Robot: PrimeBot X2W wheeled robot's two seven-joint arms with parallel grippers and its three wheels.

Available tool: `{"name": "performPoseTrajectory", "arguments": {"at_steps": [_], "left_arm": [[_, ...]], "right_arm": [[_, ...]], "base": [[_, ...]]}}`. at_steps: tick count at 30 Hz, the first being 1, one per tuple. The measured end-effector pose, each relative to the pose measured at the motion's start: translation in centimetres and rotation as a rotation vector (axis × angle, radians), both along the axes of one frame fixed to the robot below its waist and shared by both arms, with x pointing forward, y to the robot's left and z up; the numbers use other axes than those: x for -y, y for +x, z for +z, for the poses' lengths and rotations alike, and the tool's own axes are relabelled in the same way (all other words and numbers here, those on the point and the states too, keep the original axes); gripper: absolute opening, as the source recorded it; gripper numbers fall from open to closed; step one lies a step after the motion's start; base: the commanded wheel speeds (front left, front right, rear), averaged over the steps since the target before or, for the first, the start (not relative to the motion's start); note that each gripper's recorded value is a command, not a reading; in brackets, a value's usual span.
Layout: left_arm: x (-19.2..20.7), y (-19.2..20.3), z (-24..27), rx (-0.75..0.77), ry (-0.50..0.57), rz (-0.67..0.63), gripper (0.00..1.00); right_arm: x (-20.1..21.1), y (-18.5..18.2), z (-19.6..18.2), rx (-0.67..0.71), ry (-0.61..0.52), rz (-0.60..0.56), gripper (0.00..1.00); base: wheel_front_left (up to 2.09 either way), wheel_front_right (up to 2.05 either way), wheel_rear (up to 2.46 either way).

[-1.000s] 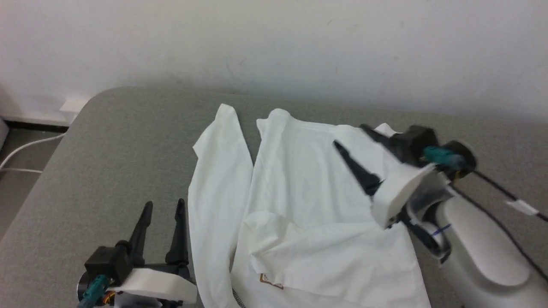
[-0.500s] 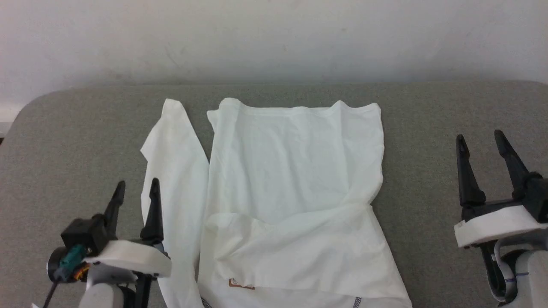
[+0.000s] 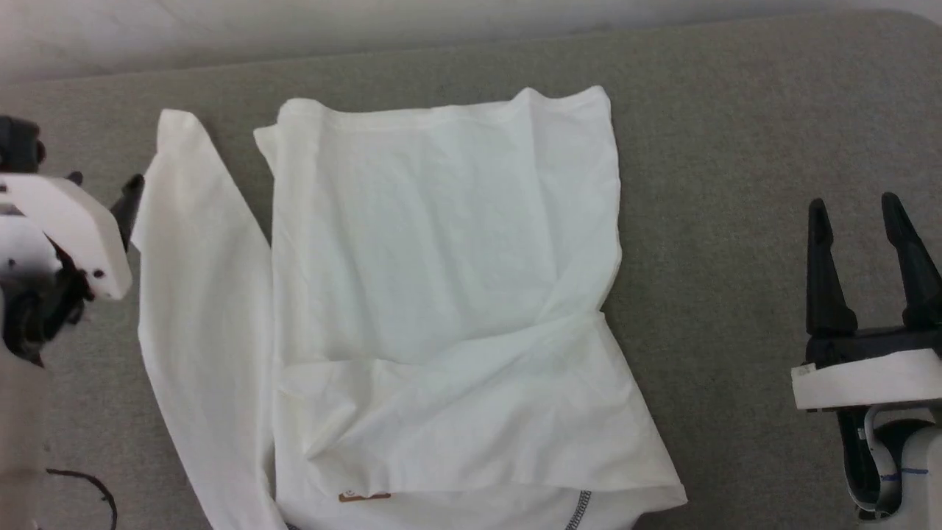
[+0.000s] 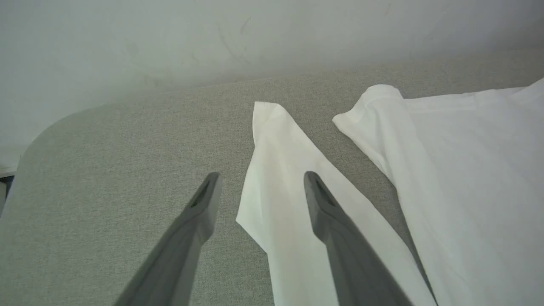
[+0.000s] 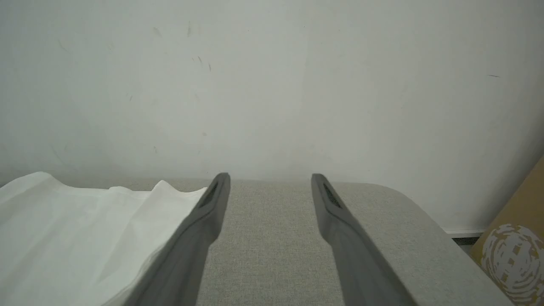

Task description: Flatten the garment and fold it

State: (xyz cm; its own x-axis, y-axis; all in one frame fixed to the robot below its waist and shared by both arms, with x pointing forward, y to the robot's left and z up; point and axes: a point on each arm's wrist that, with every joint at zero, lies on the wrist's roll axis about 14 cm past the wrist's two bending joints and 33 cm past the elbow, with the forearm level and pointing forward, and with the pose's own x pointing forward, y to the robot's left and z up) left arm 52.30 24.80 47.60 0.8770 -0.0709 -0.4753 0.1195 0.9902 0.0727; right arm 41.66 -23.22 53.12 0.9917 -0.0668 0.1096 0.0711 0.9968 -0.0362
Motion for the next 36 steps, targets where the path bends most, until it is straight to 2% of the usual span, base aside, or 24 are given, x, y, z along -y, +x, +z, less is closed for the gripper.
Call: {"name": "performPoseTrajectory", "arguments": {"at_steps": [3,9,16,17,18,19,22,26,31,36], "left_arm": [[0.1,1.4,-2.2,-0.169,-0.010,-0.017,1.00],[-0.9,1.6,-7.1,-0.469,-0.014,-0.010,1.00],[-1.5,2.3,-10.2,-0.579,0.012,-0.012,1.00],[-1.6,2.4,-10.4,-0.583,0.018,-0.012,0.92],[-1.7,2.4,-10.7,-0.588,0.021,-0.012,0.10],[-1.7,2.5,-10.9,-0.592,0.018,-0.011,0.00],[-1.9,2.5,-10.8,-0.580,-0.016,0.007,0.00],[-2.5,2.7,-10.1,-0.485,-0.045,0.034,0.00],[-4.3,2.3,-7.8,-0.316,-0.040,0.088,0.00],[-5.4,1.9,-2.8,-0.103,-0.026,0.097,0.00]], "right_arm": [[0.4,0.3,-1.2,-0.030,-0.002,-0.014,1.00],[1.7,0.0,-3.8,-0.092,0.005,-0.054,1.00],[3.6,-0.7,-6.0,-0.154,0.003,-0.111,1.00],[3.7,-0.8,-6.2,-0.160,0.002,-0.115,1.00],[3.9,-0.8,-6.4,-0.162,0.000,-0.119,1.00],[3.9,-0.8,-6.5,-0.167,-0.001,-0.121,1.00],[3.9,-0.7,-6.8,-0.171,0.001,-0.119,1.00],[3.6,-0.6,-6.6,-0.166,0.005,-0.111,1.00],[3.2,-0.6,-5.2,-0.132,0.003,-0.098,1.00],[2.9,-1.3,-3.7,-0.101,0.006,-0.093,1.00]], "base": [[0.00,0.00,0.00],[0.00,0.00,0.00],[0.00,0.00,0.00],[0.00,0.00,0.00],[0.00,0.00,0.00],[0.00,0.00,0.00],[0.00,0.00,0.00],[0.00,0.00,0.00],[0.00,0.00,0.00],[0.00,0.00,0.00]]}}
